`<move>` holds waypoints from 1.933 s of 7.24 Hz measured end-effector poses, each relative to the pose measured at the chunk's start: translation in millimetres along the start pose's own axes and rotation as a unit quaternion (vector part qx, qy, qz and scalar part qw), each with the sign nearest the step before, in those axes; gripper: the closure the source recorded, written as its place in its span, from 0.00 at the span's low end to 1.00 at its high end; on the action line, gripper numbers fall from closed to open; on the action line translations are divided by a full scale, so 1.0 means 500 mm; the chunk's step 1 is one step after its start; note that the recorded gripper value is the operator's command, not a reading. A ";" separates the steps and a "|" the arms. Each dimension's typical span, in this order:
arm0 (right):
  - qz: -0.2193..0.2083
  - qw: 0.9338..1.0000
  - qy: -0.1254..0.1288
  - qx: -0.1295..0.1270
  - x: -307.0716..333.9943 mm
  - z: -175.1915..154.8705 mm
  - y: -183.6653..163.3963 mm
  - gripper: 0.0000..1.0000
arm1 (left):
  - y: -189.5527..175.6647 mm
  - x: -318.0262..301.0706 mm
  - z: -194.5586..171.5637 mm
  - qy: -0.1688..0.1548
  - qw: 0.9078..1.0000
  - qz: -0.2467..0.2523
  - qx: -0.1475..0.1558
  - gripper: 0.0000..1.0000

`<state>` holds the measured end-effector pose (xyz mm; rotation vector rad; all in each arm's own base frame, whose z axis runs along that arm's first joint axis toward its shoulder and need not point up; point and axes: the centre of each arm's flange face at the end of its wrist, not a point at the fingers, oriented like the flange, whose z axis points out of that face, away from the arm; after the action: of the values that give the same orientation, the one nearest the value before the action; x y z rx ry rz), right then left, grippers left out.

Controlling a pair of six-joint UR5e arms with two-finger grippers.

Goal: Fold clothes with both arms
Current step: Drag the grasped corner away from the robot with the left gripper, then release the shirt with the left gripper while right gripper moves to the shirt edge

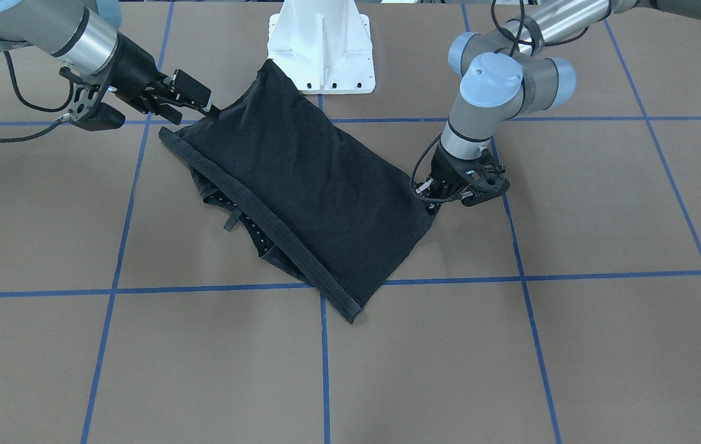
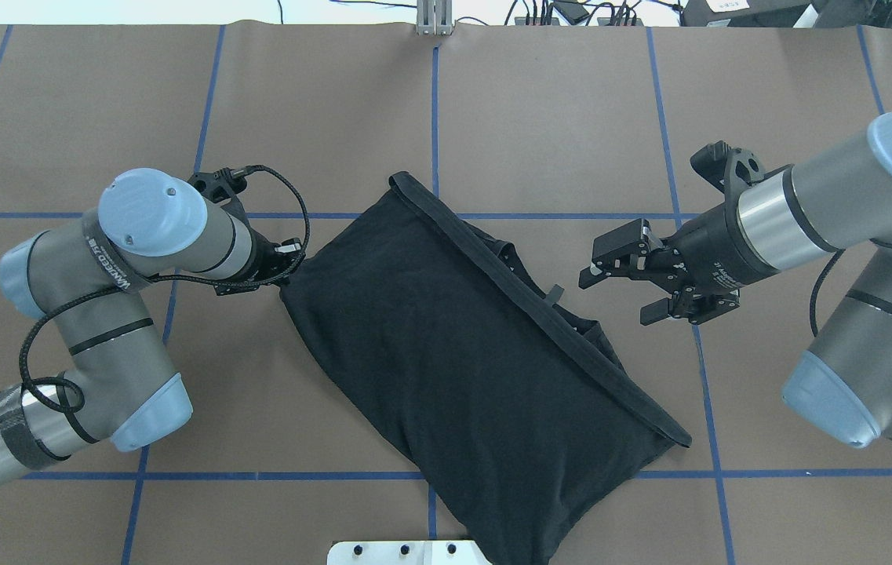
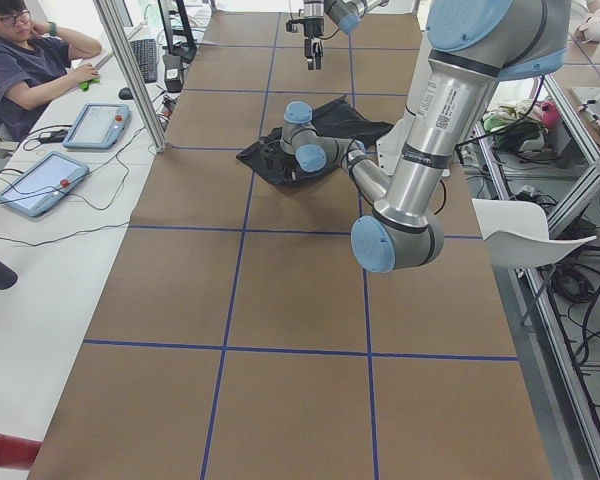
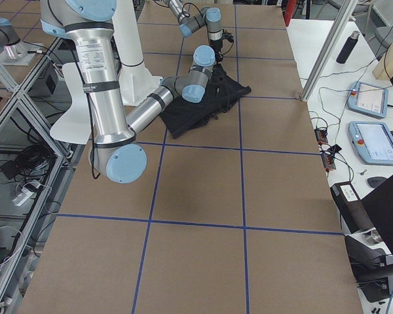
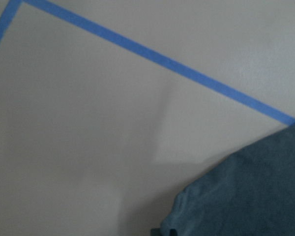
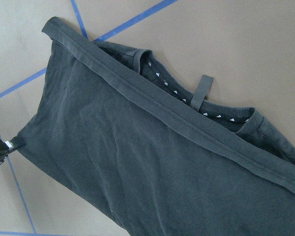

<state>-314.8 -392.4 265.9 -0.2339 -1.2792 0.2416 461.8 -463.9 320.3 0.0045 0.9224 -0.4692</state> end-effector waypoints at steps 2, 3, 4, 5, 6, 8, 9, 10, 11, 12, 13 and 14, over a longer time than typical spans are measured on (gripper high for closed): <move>0.000 1.000 -0.002 0.003 -0.001 -0.007 -0.003 0.00 | -0.116 0.053 0.003 0.000 0.999 -0.019 0.042 1.00; 0.000 1.000 -0.002 0.004 -0.001 -0.009 -0.004 0.00 | -0.183 0.099 0.022 0.001 0.997 -0.028 0.067 1.00; 0.000 1.000 -0.003 0.006 -0.001 -0.011 -0.005 0.00 | -0.240 0.140 0.040 0.012 0.995 -0.032 0.091 1.00; 0.001 1.000 -0.004 0.009 0.000 -0.017 -0.008 0.00 | -0.285 0.182 0.059 0.029 0.992 -0.032 0.115 1.00; 0.002 1.000 -0.005 0.015 0.002 -0.024 -0.013 0.00 | -0.313 0.230 0.078 0.050 0.989 -0.029 0.132 1.00; 0.004 1.000 -0.006 0.022 0.004 -0.034 -0.021 0.00 | -0.342 0.287 0.108 0.090 0.984 -0.020 0.152 0.51; 0.004 1.000 -0.007 0.024 0.004 -0.036 -0.023 0.00 | -0.349 0.290 0.118 0.100 0.982 -0.018 0.157 0.01; 0.006 1.000 -0.006 0.026 0.005 -0.038 -0.026 0.00 | -0.352 0.290 0.119 0.104 0.982 -0.008 0.159 0.00; 0.007 1.000 -0.005 0.030 0.006 -0.040 -0.029 0.00 | -0.352 0.293 0.112 0.105 0.981 0.012 0.161 0.00; 0.006 0.999 -0.004 0.037 0.007 -0.037 -0.031 0.00 | -0.351 0.297 0.096 0.108 0.980 0.029 0.162 0.00; 0.003 0.999 -0.002 0.051 0.004 -0.023 -0.027 0.00 | -0.344 0.288 0.075 0.112 0.981 0.037 0.155 0.00; -0.010 0.997 0.002 0.072 0.002 0.003 -0.019 0.00 | -0.330 0.251 0.055 0.115 0.983 0.042 0.139 0.00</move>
<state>-315.7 -400.9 270.1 -0.0984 -1.2540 0.3133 482.6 -666.4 272.7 0.3577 1.0714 -0.5235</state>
